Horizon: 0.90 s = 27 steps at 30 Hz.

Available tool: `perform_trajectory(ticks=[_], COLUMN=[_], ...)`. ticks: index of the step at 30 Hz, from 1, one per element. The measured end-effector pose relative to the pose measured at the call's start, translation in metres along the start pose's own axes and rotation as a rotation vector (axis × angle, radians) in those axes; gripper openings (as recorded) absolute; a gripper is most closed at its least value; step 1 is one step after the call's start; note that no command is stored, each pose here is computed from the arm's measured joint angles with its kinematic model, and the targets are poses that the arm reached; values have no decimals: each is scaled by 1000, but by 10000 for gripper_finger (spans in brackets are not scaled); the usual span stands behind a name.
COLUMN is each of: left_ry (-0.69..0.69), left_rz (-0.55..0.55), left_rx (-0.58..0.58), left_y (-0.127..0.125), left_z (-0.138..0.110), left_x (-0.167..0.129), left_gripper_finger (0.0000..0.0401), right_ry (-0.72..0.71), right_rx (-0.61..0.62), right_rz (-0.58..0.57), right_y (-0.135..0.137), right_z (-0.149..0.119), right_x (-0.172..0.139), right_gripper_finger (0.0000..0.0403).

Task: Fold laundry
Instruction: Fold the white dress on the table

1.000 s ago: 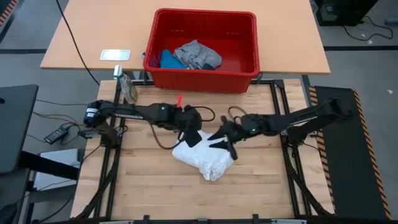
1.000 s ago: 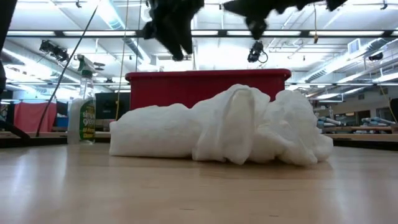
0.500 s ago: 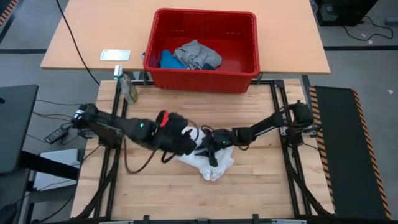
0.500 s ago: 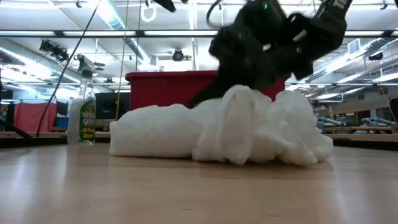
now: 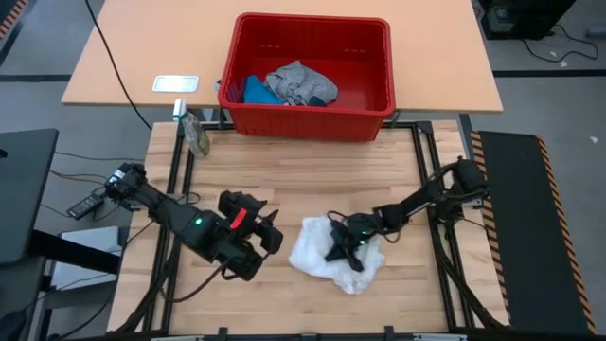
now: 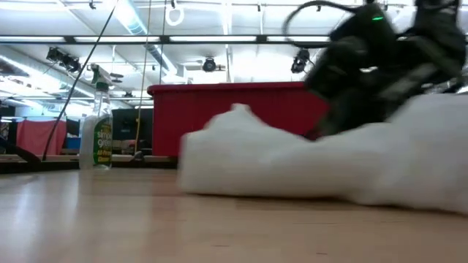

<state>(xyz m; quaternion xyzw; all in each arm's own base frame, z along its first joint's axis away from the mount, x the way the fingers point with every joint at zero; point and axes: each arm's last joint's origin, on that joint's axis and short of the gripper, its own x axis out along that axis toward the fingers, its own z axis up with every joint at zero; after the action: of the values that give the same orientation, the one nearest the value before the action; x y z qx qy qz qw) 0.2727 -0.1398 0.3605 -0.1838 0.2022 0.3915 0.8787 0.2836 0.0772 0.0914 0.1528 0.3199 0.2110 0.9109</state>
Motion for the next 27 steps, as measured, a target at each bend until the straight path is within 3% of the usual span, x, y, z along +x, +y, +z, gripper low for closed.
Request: perform_trajectory(ticks=[7,12,19,27], left_ry=[-68,-121,-18,-8], left_rz=[-92,-113,-205,-220], left_rx=[-30,143,63,65], left_y=[-15,-43,-45,-9], left_z=[3,4,29,74], left_x=[-6,25,73,78], left_gripper_finger=[185,185,185,185], right_ry=[41,46,18,-156], right_rx=[26,5,71,113], right_rz=[-43,-124,-95,-49], right_y=[31,33,38,45], right_z=[-47,-67,-65,-40], right_x=[-47,-68,-80,-94], right_gripper_finger=[16,17,28,36])
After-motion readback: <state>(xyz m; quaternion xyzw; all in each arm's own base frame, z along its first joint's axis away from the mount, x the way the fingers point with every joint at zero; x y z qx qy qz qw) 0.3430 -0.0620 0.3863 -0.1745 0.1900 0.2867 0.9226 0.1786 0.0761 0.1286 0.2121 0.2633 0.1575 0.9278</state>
